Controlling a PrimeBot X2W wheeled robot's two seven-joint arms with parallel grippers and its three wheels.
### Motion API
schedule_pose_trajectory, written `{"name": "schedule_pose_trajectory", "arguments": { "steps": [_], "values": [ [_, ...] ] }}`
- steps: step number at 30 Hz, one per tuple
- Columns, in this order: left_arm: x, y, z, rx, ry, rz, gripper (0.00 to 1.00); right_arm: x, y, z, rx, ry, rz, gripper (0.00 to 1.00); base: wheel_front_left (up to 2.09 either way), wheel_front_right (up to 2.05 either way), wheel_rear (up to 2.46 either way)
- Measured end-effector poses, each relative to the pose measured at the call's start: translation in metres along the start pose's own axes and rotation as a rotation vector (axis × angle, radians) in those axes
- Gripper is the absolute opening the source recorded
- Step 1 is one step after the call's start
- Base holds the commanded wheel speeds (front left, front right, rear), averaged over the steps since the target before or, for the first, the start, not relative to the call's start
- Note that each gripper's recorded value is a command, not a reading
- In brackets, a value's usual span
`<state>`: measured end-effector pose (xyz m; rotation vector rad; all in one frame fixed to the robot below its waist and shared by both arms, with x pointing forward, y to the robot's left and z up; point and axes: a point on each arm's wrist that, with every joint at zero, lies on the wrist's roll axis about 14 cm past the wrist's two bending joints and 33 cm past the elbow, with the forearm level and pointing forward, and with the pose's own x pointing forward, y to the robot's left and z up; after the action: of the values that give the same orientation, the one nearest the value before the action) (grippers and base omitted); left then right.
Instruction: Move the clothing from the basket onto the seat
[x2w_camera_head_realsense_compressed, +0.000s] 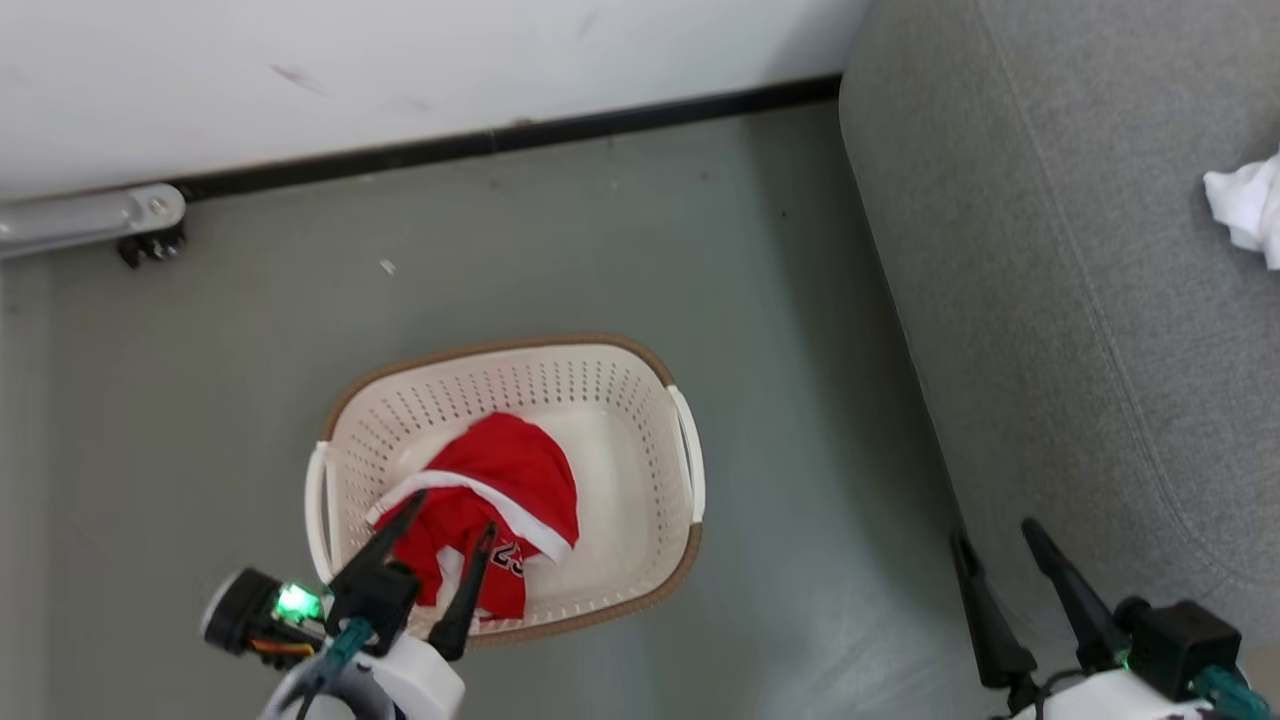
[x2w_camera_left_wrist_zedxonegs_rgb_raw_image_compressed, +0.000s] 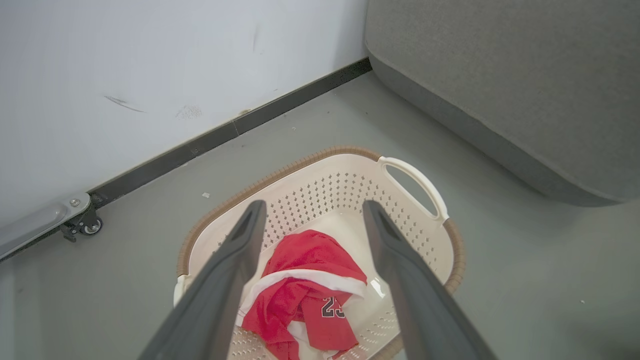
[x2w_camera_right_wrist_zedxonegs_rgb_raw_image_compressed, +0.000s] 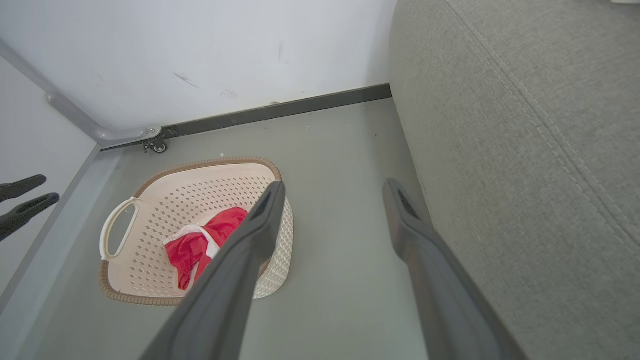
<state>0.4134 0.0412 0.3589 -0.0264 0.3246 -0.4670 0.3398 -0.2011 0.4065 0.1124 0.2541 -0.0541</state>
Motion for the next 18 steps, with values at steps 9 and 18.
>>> {"name": "schedule_pose_trajectory", "arguments": {
  "steps": [9,18],
  "values": [
    [0.037,0.0,-0.032,0.171,0.091,-0.156,1.0,0.023,0.0,-0.006,-0.005,0.018,-0.001,1.0,0.0,0.0,0.0],
    [0.077,-0.006,-0.065,0.244,0.174,-0.264,1.0,0.045,0.001,-0.012,0.033,0.027,-0.003,1.0,0.0,0.0,0.0]
  ]
}}
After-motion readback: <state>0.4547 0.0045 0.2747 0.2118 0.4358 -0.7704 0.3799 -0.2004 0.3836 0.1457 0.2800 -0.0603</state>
